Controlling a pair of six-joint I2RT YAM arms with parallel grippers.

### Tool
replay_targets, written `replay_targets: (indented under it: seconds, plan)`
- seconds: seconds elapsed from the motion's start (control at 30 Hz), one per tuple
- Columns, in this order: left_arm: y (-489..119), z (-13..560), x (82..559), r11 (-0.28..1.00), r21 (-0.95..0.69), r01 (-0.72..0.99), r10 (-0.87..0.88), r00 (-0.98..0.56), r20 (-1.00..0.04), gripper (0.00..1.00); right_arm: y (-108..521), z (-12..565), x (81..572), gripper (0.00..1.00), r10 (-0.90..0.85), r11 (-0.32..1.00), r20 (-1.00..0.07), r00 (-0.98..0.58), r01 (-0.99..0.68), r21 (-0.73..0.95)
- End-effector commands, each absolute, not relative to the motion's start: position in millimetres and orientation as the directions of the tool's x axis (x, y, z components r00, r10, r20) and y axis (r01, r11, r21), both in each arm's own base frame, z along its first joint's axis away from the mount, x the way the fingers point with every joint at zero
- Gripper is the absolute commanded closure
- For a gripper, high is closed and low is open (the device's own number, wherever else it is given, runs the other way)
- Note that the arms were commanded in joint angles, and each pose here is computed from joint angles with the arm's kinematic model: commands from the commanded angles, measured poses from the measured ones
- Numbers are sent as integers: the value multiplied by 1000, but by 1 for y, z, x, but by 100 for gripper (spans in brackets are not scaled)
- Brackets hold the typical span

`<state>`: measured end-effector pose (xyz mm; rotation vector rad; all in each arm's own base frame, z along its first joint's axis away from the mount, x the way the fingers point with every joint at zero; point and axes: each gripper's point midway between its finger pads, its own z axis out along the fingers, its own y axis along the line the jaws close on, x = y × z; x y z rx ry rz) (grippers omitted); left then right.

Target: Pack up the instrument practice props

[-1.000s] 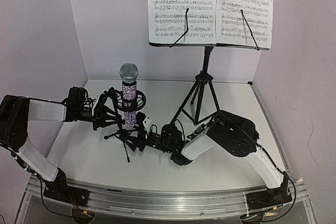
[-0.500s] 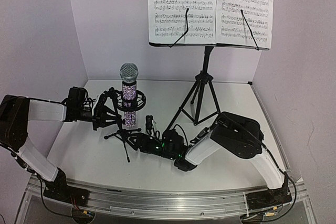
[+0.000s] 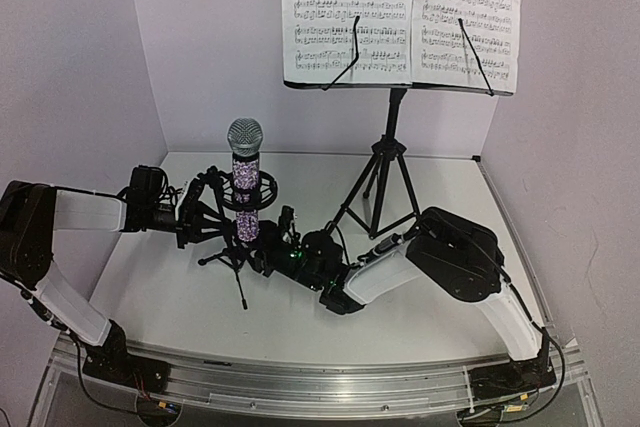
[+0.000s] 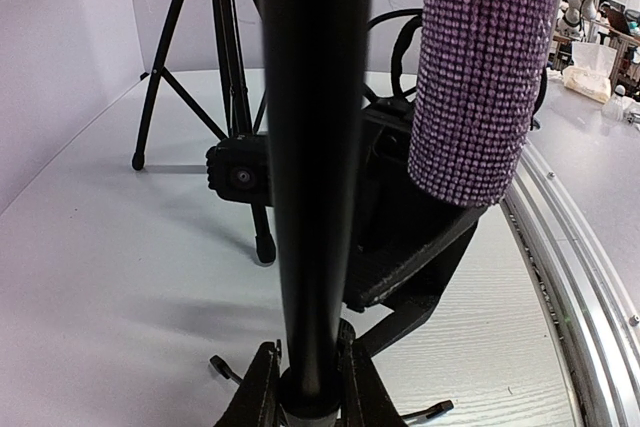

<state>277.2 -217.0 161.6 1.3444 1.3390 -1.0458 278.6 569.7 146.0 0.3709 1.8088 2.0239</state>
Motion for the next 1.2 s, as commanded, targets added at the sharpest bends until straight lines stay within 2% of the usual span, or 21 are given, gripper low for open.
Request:
replay_targets:
  seconds: [0.0,0.27,0.5,0.67,0.83,1.03,1.17]
  plan:
    - [-213,125,272,98,-81,992,297,-107,-949,100,574,158,280,47,452,-176,55,-890,-28,984]
    - [-213,127,273,99,-77,992,293,-103,-950,100,573,146,285,69,468,-182,102,-878,17,983]
    - [-213,127,272,97,-85,992,293,-110,-950,100,571,144,287,79,481,-176,98,-871,13,984]
    - [-214,129,273,99,-82,992,291,-108,-951,100,570,143,291,99,483,-160,66,-873,-14,987]
    - [-215,131,273,95,-87,992,281,-110,-953,100,570,133,290,100,450,-83,-52,-891,-100,992]
    - [-216,142,277,76,-52,996,268,-70,-961,100,570,124,291,100,416,-12,-146,-897,-166,986]
    - [-219,156,282,55,-22,998,240,-35,-970,86,577,127,286,100,374,8,-203,-905,-216,976]
